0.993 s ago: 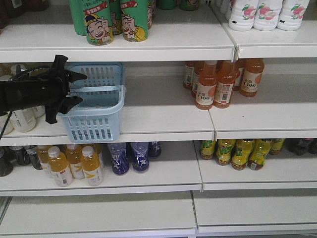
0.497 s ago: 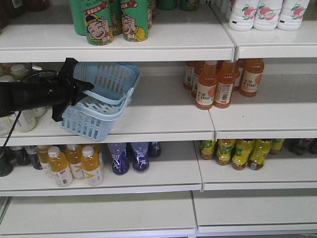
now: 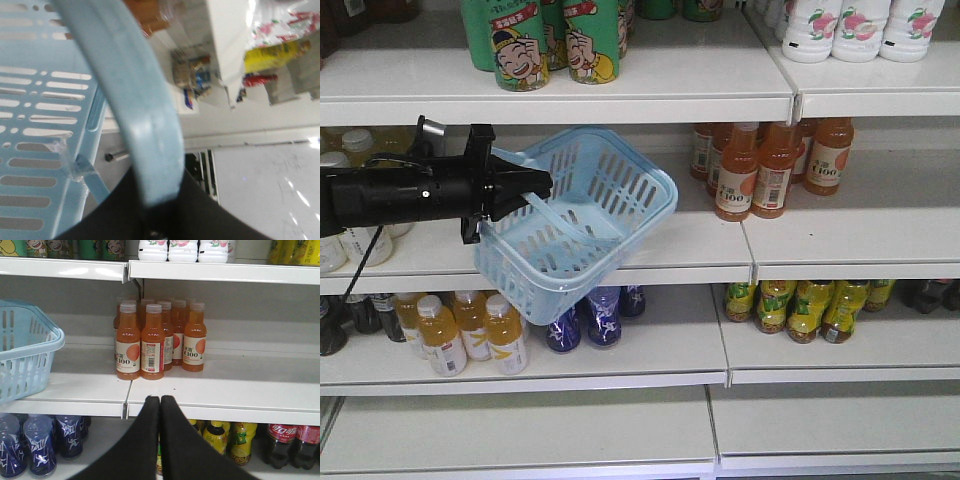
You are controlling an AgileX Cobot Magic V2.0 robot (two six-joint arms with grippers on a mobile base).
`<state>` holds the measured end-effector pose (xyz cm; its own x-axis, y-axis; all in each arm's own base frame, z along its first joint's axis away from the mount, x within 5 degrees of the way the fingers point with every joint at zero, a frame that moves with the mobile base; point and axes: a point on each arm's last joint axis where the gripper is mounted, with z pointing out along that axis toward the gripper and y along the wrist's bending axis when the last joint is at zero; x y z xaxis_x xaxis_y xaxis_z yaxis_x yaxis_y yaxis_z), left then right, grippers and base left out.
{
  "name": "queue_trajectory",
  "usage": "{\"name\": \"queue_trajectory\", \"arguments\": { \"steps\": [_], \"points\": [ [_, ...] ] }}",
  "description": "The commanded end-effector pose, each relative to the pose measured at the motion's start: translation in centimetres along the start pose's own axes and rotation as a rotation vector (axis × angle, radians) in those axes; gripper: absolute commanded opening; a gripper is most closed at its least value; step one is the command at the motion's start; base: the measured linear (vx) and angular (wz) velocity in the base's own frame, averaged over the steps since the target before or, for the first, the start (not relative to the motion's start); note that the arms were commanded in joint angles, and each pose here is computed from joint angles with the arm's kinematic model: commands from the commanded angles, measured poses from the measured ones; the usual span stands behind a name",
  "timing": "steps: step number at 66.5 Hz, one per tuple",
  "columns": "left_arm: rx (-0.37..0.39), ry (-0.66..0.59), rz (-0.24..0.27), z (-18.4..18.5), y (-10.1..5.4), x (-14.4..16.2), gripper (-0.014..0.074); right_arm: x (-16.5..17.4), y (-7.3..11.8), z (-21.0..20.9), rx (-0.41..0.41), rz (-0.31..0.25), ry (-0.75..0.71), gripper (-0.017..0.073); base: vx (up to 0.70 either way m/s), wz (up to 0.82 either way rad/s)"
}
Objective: Place coke in basket with both arms
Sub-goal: 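Grasp the basket handle with the left gripper and lift it off the shelf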
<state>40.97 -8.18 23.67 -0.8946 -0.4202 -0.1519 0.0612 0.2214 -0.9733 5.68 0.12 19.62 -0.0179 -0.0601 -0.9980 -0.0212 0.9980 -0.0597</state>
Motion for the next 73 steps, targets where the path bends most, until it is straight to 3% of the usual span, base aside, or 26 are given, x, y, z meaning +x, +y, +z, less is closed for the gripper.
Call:
{"name": "queue_trajectory", "arguments": {
  "steps": [1,18,33,41,51,73],
  "points": [
    [0.217,0.055,0.034,-0.8,-4.4,0.8,-0.0008,-0.5,-0.1,-0.1,0.011,-0.006,-0.076,-0.0010,0.00,0.00],
    [0.162,0.100,0.040,-2.1,-4.4,4.5,-0.0008,-0.5,-0.1,-0.1,0.011,-0.006,-0.076,-0.0010,0.00,0.00],
    [0.096,0.206,0.055,-2.2,-3.4,9.2,-0.0008,-0.5,-0.1,-0.1,0.011,-0.006,-0.076,-0.0010,0.00,0.00],
    [0.062,0.274,0.036,-2.1,-2.6,11.7,-0.0008,-0.5,-0.1,-0.1,0.011,-0.006,-0.076,-0.0010,0.00,0.00],
    [0.036,0.339,0.062,-2.4,-2.0,14.4,-0.0008,-0.5,-0.1,-0.1,0.011,-0.006,-0.076,-0.0010,0.00,0.00],
    [-0.011,0.398,0.064,-5.2,-1.0,19.2,-0.0008,-0.5,-0.1,-0.1,0.011,-0.006,-0.076,-0.0010,0.00,0.00]
  ]
}}
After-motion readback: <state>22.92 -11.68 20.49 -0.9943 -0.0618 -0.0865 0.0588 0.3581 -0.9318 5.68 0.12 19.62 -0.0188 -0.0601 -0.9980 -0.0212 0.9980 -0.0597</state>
